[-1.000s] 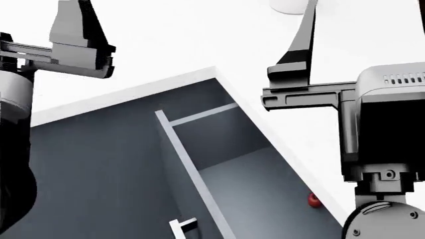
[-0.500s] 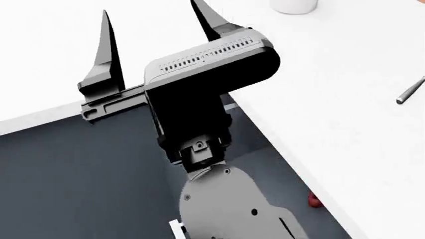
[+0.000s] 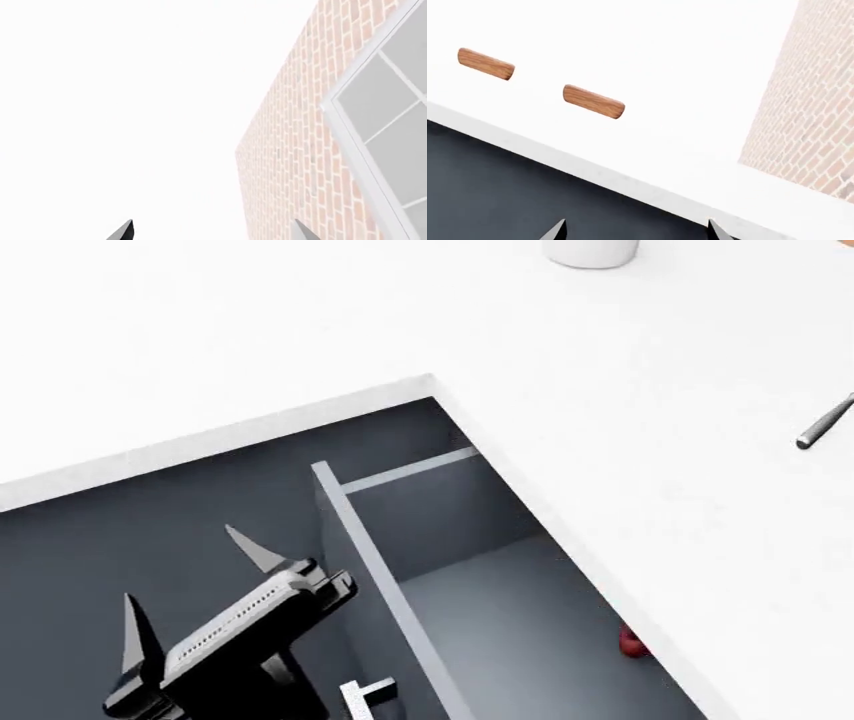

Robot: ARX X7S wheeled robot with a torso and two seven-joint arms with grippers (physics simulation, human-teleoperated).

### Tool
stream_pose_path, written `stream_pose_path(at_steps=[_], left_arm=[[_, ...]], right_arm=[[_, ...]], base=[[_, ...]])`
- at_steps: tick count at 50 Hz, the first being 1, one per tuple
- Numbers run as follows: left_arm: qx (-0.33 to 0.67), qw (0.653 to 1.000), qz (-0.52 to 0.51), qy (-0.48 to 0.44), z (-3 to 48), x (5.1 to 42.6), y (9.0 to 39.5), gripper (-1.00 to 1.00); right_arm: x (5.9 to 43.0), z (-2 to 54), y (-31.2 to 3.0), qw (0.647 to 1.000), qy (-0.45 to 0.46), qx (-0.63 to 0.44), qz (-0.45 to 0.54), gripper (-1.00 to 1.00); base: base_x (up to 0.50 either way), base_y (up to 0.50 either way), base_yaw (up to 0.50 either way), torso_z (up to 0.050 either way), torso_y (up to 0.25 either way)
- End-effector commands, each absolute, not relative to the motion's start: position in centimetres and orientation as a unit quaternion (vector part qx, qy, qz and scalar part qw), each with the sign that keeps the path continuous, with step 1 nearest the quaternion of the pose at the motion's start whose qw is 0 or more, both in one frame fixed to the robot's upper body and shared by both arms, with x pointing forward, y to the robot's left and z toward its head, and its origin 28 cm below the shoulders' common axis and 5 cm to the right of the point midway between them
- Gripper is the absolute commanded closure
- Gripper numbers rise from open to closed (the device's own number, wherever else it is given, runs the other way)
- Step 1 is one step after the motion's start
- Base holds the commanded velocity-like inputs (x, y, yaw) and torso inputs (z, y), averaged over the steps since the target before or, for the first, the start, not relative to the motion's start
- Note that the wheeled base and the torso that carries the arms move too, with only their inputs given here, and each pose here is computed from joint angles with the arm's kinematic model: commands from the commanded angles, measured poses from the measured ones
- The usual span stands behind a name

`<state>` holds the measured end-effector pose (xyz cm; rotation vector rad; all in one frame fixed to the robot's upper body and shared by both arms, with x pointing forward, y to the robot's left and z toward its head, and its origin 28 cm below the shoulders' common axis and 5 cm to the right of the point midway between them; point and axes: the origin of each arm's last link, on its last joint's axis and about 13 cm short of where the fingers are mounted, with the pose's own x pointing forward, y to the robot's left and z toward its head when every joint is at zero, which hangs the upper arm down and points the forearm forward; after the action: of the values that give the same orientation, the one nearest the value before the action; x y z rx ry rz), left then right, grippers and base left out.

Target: Close the left drawer.

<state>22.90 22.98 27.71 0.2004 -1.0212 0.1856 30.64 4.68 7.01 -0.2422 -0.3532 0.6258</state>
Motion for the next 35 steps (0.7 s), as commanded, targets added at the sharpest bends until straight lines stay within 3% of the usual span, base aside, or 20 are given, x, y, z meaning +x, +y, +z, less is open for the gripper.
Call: stream_pose_path(at_steps=[1, 35], left_arm=[[0.097, 0.868, 0.084, -0.479, 27.1, 23.5, 22.7, -1.0], [0.098, 0.878, 0.069, -0.464, 25.7, 24.5, 22.2, -1.0]], right_arm=[[30.2, 1.6, 2.8, 0.928, -0.116, -0.16, 0.315, -1.0], [26.8, -5.2, -1.9, 0.96, 0.071, -0.115, 0.246, -1.0]], base=[[0.0, 0.0, 0.0, 0.0, 0.0], [0.0, 0.0, 0.0, 0.0, 0.0]])
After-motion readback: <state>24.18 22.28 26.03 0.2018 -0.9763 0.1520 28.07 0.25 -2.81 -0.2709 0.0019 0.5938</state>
